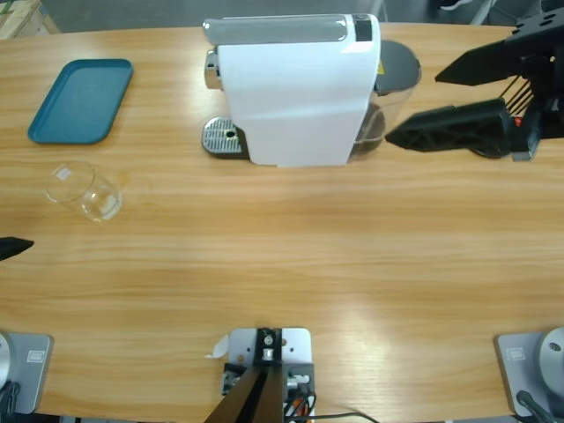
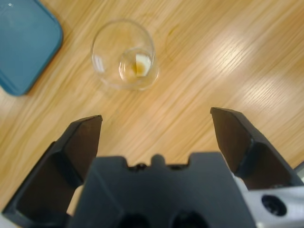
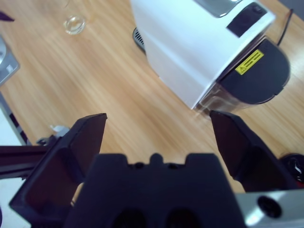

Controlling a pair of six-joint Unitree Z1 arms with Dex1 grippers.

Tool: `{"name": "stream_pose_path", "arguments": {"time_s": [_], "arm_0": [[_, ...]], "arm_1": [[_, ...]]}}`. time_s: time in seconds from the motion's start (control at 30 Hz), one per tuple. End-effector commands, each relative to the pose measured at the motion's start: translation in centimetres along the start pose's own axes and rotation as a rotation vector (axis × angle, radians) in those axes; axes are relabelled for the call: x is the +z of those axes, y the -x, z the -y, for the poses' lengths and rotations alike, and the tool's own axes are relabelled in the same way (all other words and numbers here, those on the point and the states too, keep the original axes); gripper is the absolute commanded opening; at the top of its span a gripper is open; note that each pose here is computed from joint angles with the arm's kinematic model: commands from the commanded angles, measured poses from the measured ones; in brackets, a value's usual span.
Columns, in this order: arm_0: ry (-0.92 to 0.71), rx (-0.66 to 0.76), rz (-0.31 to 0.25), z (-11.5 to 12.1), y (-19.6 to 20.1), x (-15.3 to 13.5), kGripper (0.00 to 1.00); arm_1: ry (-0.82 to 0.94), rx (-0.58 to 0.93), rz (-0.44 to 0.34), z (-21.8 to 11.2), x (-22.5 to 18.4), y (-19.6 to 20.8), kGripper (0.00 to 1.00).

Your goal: Pour coffee

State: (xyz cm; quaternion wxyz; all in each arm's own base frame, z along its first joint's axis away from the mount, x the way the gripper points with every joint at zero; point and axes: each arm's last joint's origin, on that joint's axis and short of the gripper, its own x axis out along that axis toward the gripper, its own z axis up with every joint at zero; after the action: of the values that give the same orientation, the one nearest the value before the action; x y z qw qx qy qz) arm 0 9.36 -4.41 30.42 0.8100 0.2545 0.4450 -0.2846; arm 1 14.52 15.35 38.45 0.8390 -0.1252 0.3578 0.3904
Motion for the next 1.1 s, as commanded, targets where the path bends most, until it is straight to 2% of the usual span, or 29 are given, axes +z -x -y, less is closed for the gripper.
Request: {"name": "stream_pose_path", "arguments": {"time_s": [0.03,0.17,0.4,0.63,1.1], "arm_0": [[0.028,-0.003,0.131,0.8,-0.2,-2.0,0.998],[0.102,0.035,0.057,-0.6,-1.9,-1.1,0.991],[0.133,-0.015,0.043,-1.7,-5.7,0.7,0.991],[0.137,-0.039,-0.026,-2.6,-8.6,1.8,0.990],[0.146,0.005,-0.037,-3.1,-9.7,1.8,0.973]], "arm_1": [[-0.032,-0.024,0.002,1.4,-0.5,-2.9,1.000],[-0.044,-0.022,0.003,2.0,-0.9,-4.1,1.000],[-0.062,-0.030,-0.014,3.4,-0.8,-5.0,1.000],[-0.068,-0.029,-0.025,4.2,-0.6,-5.9,1.000],[-0.072,-0.020,-0.030,4.7,-0.6,-6.4,1.000]]}}
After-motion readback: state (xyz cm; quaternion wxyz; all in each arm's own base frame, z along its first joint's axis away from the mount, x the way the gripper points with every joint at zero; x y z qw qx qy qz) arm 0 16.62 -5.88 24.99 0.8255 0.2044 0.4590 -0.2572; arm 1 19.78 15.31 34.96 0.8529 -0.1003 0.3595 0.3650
